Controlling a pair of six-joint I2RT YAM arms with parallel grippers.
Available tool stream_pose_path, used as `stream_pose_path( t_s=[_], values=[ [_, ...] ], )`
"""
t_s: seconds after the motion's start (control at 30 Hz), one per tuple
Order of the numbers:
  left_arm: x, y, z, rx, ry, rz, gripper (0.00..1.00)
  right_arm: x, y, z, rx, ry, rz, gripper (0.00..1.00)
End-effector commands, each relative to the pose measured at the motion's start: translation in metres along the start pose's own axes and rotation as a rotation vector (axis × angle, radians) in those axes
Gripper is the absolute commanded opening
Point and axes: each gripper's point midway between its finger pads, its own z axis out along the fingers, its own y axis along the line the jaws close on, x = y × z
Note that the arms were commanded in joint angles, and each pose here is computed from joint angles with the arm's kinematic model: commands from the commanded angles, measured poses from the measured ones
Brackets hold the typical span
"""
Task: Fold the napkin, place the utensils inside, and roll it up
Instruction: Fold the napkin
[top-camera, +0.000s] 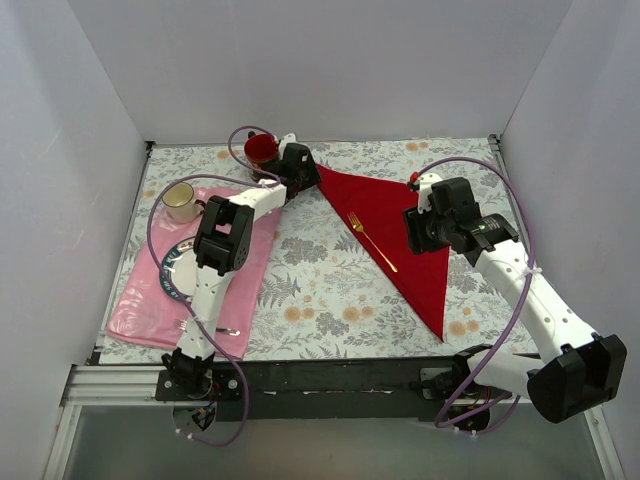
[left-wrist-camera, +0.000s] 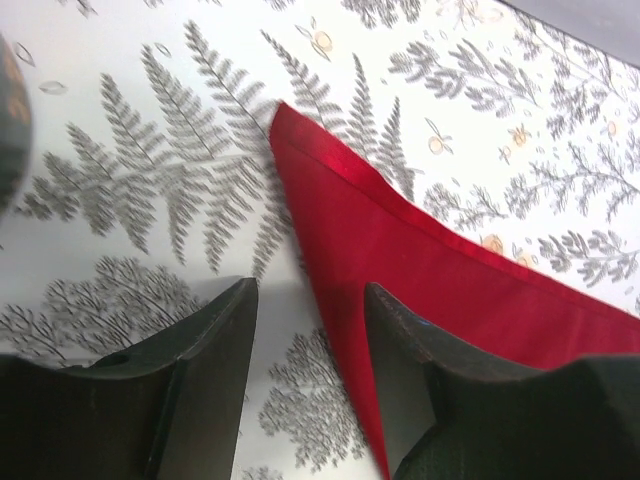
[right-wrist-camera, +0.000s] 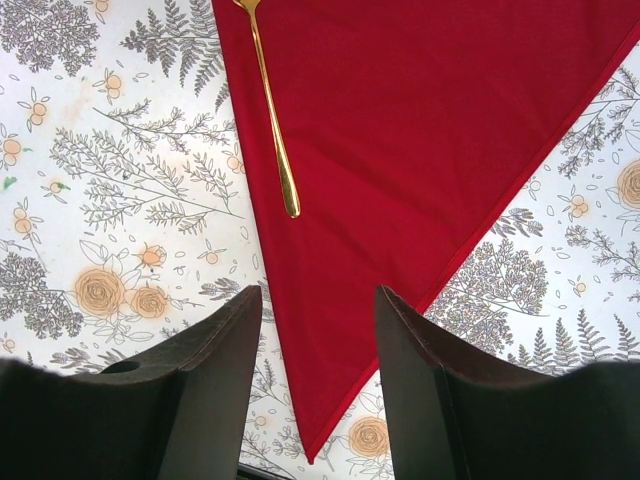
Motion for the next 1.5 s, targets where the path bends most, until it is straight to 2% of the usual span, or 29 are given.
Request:
stream_pose_path(
  t_s=[0.0, 0.2, 0.4, 0.6, 0.8, 0.97, 1.1, 1.47],
  values=[
    [-0.002, 0.023, 0.012, -0.042, 0.006, -0.006, 0.45, -0.009, -0.003, -0.001, 0.01, -0.035, -0.014, 0.57],
    [-0.008, 0.002, 0.019, 0.088, -0.02, 0.0, 0.45, -0.007, -0.001, -0.002, 0.004, -0.024, -0.007, 0.57],
    [-0.015, 0.002, 0.025, 0.107, -0.038, -0.013, 0.44, -0.006, -0.001, -0.005, 0.005, -0.021, 0.0, 0.57],
    [-0.029, -0.01, 0.032, 0.156, -0.072, 0.021, 0.33, -0.003, -0.001, -0.007, 0.003, -0.006, 0.007, 0.57],
    [-0.047, -0.025, 0.032, 0.198, -0.106, 0.084, 0.17, -0.007, 0.001, -0.015, -0.004, -0.023, 0.012, 0.57],
    [-0.067, -0.048, 0.01, 0.273, -0.125, 0.117, 0.1, -0.005, 0.002, -0.014, -0.009, -0.017, 0.013, 0.57],
    [-0.07, -0.058, -0.011, 0.309, -0.119, 0.115, 0.0, -0.007, 0.004, -0.013, -0.017, -0.024, 0.037, 0.57],
    [-0.056, -0.092, -0.064, 0.395, -0.065, 0.116, 0.0, -0.006, 0.009, -0.013, -0.039, -0.042, 0.062, 0.58]
  ],
)
